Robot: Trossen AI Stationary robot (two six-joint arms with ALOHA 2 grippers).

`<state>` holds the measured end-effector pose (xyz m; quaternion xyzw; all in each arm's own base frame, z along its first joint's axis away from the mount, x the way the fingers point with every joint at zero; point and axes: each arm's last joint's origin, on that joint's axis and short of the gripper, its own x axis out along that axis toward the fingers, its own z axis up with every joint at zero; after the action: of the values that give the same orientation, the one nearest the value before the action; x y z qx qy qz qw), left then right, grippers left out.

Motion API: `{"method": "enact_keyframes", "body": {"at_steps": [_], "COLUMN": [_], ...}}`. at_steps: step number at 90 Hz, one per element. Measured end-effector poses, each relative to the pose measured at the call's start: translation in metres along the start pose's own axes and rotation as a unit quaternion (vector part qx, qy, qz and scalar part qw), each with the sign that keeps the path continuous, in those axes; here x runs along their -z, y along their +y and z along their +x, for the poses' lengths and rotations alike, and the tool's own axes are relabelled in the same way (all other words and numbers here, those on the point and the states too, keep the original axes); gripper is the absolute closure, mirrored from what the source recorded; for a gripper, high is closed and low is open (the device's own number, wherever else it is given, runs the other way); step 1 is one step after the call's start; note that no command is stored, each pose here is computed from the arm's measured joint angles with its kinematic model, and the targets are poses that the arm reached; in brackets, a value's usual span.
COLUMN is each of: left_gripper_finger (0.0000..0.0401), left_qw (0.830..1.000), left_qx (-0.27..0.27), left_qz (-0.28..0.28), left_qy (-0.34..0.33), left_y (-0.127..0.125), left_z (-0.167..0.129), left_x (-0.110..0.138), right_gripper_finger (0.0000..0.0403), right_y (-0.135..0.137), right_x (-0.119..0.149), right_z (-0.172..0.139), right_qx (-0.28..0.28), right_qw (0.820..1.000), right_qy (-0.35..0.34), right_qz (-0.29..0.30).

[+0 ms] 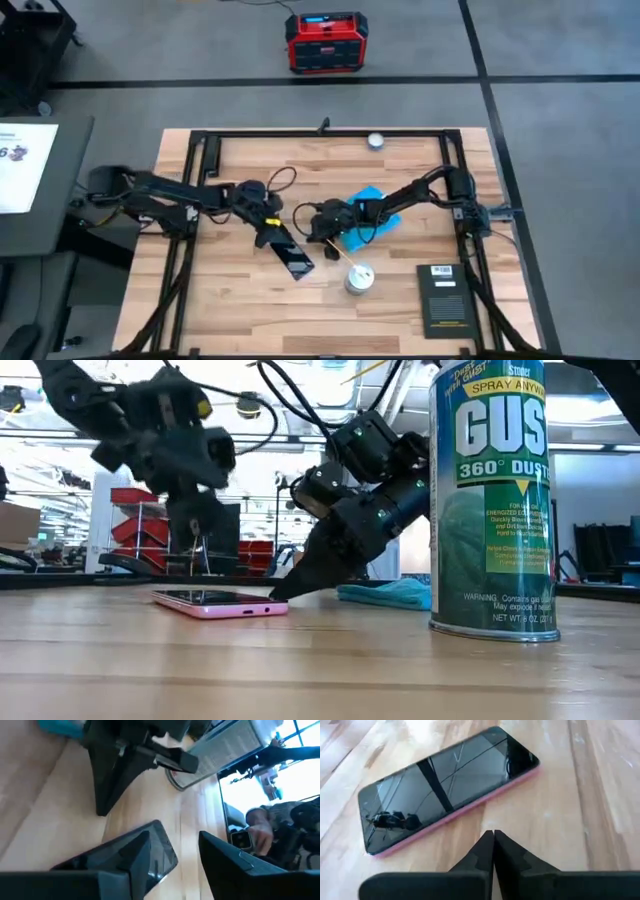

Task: Apply microfiber cloth
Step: Spray the device using the spray bottle

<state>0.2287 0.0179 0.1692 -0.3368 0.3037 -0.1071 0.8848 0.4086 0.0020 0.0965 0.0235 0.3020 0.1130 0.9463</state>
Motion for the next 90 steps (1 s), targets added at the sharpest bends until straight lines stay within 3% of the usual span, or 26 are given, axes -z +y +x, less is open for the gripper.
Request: {"method": "enact_keyframes", "body": {"at_steps": [26, 41, 66, 90], "left_gripper_finger": [0.0392, 0.0398, 0.0401, 0.0401], "left_qw": [0.994, 0.988, 0.984, 0.983], "left_qx": [-0.051, -0.068, -0.081, -0.084], "left_qz": [0.090, 0.120, 0.135, 0.139], "left_qy": [-0.040, -0.073, -0.086, -0.087], "left_y": [-0.021, -0.026, -0.027, -0.026], "left_z": [-0.031, -0.040, -0.041, -0.041], "left_x": [0.001, -0.002, -0.004, -0.004], "right_gripper_finger": [0.0403, 0.0403, 0.0403, 0.0403], "right_y": [0.015, 0.013, -0.012, -0.012], "right_x": [-0.049, -0.065, -0.057, -0.086], "right_z": [0.000, 0.001, 0.016, 0.017], "right_qx": [-0.042, -0.040, -0.008, -0.007], "right_qw": [0.997, 0.994, 0.990, 0.988], "right_qy": [-0.007, 0.035, 0.096, 0.061], "right_qz": [-0.067, -0.100, -0.101, -0.139]}}
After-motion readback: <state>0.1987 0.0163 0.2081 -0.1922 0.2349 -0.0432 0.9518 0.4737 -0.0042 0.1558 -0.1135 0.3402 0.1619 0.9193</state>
